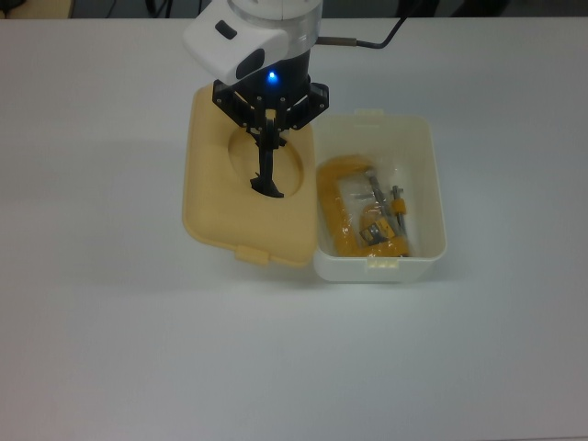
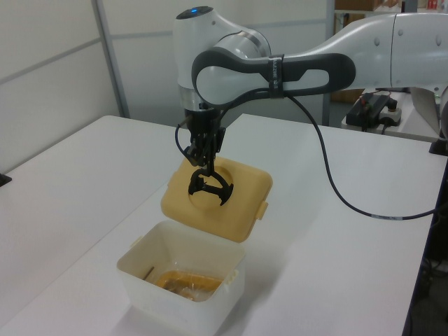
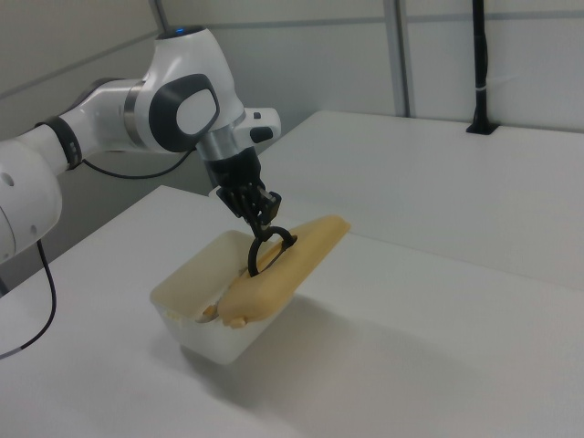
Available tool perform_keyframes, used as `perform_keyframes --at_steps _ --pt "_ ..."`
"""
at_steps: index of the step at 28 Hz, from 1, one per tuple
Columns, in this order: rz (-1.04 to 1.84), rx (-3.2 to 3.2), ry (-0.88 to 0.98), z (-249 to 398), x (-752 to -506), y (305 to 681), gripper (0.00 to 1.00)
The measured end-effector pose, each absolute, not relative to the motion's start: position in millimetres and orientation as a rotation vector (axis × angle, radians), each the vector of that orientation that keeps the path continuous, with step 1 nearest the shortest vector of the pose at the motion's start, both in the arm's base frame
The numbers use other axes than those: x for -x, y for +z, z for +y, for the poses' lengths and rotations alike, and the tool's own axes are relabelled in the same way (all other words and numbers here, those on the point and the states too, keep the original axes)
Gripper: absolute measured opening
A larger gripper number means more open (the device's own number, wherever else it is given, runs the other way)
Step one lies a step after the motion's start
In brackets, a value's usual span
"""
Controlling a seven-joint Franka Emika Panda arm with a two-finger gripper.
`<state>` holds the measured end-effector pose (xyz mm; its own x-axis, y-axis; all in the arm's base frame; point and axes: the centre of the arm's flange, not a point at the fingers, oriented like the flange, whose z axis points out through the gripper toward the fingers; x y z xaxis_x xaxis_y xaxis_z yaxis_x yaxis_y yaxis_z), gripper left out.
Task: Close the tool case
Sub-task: 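Lift the beige lid by its handle and carry it toward the white case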
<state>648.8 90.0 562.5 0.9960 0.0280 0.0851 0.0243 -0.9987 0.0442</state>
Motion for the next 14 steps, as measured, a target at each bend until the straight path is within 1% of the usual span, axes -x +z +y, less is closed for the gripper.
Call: perform_keyframes --at_steps 6,14 --pt "0.06 -3.106 0.121 90.3 -647.4 567.8 0.11" --pt "0.1 -3.134 0.054 85.5 -640.1 582.6 0.11"
